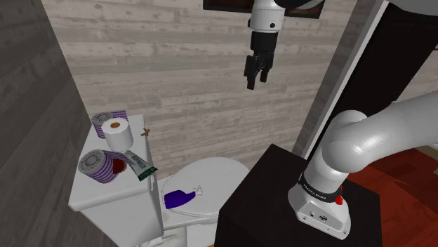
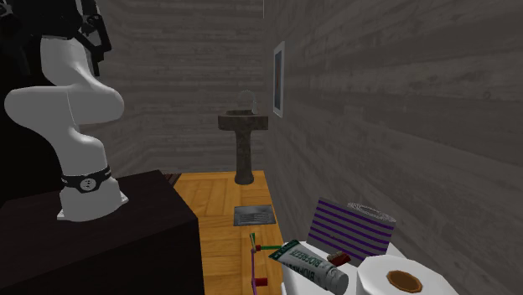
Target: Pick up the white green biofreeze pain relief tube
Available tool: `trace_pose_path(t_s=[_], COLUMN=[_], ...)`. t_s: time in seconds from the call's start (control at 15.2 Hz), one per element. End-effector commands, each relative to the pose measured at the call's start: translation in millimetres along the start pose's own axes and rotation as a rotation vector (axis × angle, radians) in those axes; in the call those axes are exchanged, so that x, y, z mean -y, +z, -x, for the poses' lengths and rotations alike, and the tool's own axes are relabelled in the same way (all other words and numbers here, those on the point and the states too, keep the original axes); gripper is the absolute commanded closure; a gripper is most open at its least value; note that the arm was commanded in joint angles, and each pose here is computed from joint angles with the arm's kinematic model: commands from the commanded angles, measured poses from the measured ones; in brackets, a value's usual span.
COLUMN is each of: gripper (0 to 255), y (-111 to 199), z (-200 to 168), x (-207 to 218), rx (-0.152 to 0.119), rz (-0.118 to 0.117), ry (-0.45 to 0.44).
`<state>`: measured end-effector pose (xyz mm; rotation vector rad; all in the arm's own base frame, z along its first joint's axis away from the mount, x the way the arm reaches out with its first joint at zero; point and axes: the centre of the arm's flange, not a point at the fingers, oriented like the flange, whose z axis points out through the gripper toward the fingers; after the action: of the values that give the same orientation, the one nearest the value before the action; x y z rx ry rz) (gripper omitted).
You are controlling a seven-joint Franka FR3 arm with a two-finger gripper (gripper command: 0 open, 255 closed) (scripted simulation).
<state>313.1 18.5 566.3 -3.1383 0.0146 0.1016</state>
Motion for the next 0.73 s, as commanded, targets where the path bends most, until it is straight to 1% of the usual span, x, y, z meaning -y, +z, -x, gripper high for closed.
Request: trace_pose_path(t_s=[0.0,0.66], gripper=[0,0], y=[0.0,64.1], z=[0.0,-95.8], x=[0.0,63.8], rx=[0.000,0.004], rz=[0.000,-0.010], ry=[0.000,-0.044])
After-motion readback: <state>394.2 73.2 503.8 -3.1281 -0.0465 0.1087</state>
